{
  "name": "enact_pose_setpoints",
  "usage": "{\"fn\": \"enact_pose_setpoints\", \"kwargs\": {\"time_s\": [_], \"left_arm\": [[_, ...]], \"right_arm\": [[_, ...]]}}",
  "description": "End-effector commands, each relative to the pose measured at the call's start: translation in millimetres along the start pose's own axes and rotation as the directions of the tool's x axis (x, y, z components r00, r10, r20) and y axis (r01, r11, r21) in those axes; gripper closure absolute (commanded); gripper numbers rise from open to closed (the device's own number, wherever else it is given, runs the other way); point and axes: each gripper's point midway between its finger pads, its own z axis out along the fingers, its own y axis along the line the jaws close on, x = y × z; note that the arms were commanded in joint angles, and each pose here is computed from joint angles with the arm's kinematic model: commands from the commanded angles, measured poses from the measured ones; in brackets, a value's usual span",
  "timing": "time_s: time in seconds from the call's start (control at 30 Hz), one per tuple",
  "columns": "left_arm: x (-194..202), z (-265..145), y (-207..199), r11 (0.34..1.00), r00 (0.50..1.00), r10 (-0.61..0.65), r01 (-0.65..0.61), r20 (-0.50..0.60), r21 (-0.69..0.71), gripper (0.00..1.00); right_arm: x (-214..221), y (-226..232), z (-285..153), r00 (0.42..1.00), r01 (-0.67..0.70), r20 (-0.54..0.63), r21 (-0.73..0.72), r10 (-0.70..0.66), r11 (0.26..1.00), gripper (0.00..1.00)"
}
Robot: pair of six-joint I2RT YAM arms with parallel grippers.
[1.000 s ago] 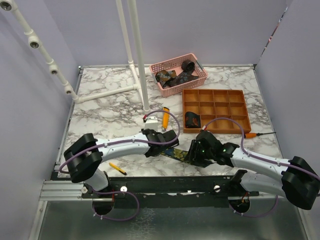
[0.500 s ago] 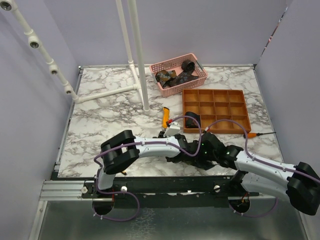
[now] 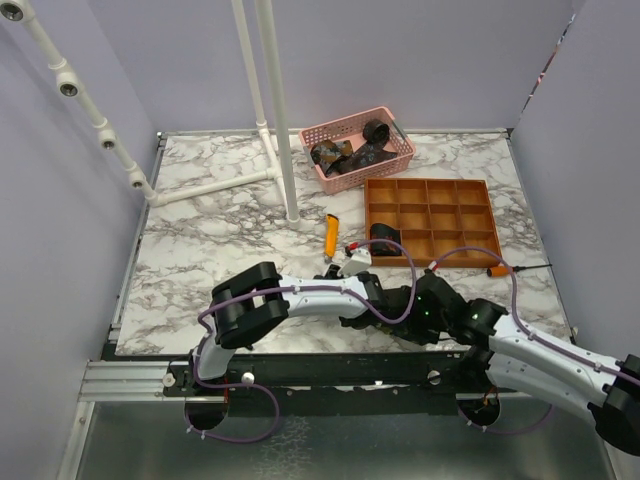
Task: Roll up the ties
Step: Roll the tie at the center of the board.
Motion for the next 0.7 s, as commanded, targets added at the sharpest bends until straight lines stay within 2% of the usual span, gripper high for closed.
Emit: {"fn": "enact_pose_setpoints", "kwargs": {"time_s": [0.0, 0.1, 0.13, 0.23, 0.4, 0.47, 0.67], "left_arm": [[0.3, -2.6, -16.2, 0.998, 0.999, 0.035, -0.035, 0.013, 0.042, 0.77], [3.2, 0.9, -9.5, 0.998, 0.998, 0.053, -0.053, 0.021, 0.018, 0.98], [3.9, 2.8, -4.3, 0.998, 0.998, 0.056, -0.056, 0.025, -0.001, 1.0], [9.1, 10.3, 15.6, 0.996, 0.998, 0.064, -0.063, 0.016, -0.057, 1.0], [10.4, 12.3, 48.7, 0.983, 0.995, 0.103, -0.1, 0.013, -0.154, 1.0], [9.2, 11.0, 61.9, 0.973, 0.992, 0.125, -0.119, 0.018, -0.199, 1.0], [13.7, 14.1, 83.4, 0.968, 0.992, 0.125, -0.122, 0.003, -0.219, 1.0]], "right_arm": [[-3.7, -31.4, -12.2, 0.998, -0.036, 0.055, 0.135, 0.029, 0.99, 0.2], [-10.4, -29.7, -19.2, 0.994, -0.068, 0.096, 0.123, 0.056, 0.99, 0.2], [-13.3, -27.8, -20.5, 0.992, -0.072, 0.113, 0.109, 0.06, 0.991, 0.2], [-17.1, -23.8, -20.3, 0.99, -0.061, 0.13, 0.087, 0.05, 0.994, 0.25], [-14.3, -22.8, -10.6, 0.996, -0.031, 0.086, 0.136, 0.019, 0.99, 0.33], [-15.6, -15.7, -8.2, 0.996, -0.029, 0.084, 0.113, 0.019, 0.993, 0.33], [-24.9, 0.2, -15.8, 0.993, -0.019, 0.116, 0.053, 0.013, 0.998, 0.31]]}}
